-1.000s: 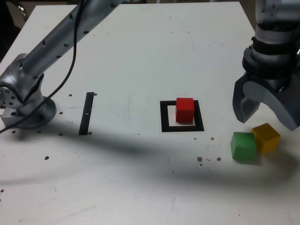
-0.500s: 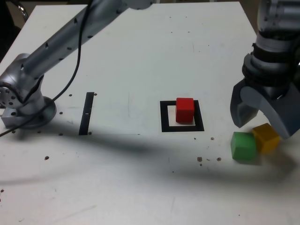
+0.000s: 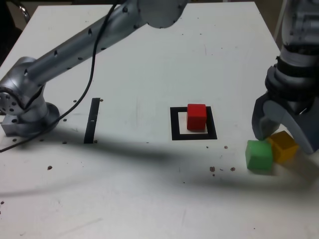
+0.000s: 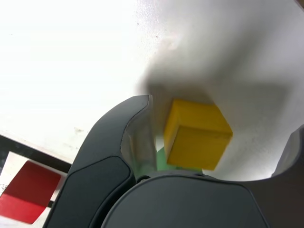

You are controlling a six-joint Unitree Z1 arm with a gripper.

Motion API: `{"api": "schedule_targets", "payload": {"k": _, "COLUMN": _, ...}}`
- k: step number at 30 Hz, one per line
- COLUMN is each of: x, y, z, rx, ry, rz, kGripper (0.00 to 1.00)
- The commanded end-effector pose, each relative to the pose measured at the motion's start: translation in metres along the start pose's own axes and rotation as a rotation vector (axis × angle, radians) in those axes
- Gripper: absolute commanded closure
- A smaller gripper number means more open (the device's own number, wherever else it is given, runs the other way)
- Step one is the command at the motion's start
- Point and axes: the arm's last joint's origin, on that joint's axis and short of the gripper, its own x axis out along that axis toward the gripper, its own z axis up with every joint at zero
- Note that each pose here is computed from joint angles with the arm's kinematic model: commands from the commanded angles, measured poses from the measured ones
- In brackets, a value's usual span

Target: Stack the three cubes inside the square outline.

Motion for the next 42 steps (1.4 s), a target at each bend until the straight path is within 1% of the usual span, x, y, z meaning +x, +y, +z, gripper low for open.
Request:
{"api": "schedule_targets", "payload": {"k": 1, "x": 0.004, "y": 0.0, "z": 0.002, "rx": -0.006, "ry": 0.003, "rz": -0.003, "kGripper": 0.04}}
{"api": "schedule_targets", "payload": {"k": 13, "x": 0.017, "y": -0.004, "z": 0.004, "rx": -0.053, "ry": 0.047, "rz": -0.036, "kGripper": 0.14}}
{"api": "schedule_targets", "payload": {"k": 17, "x": 0.023, "y": -0.007, "z": 0.006, "rx": -0.078, "ry": 0.065, "rz": -0.055, "kGripper": 0.2}}
{"api": "schedule_targets", "payload": {"k": 20, "x": 0.027, "y": -0.008, "z": 0.008, "rx": -0.096, "ry": 0.071, "rz": -0.064, "kGripper": 0.26}}
{"api": "schedule_targets", "payload": {"k": 23, "x": 0.027, "y": -0.009, "z": 0.011, "rx": -0.102, "ry": 0.067, "rz": -0.061, "kGripper": 0.36}}
{"api": "schedule_targets", "payload": {"k": 26, "x": 0.024, "y": -0.011, "z": 0.015, "rx": -0.094, "ry": 0.047, "rz": -0.046, "kGripper": 0.51}}
{"api": "schedule_targets", "payload": {"k": 29, "x": 0.021, "y": -0.013, "z": 0.02, "rx": -0.081, "ry": 0.03, "rz": -0.035, "kGripper": 0.62}}
{"api": "schedule_targets", "payload": {"k": 34, "x": 0.021, "y": -0.014, "z": 0.021, "rx": -0.077, "ry": 0.027, "rz": -0.042, "kGripper": 0.67}}
{"api": "schedule_targets", "payload": {"k": 42, "x": 0.021, "y": -0.015, "z": 0.02, "rx": -0.081, "ry": 0.032, "rz": -0.05, "kGripper": 0.7}}
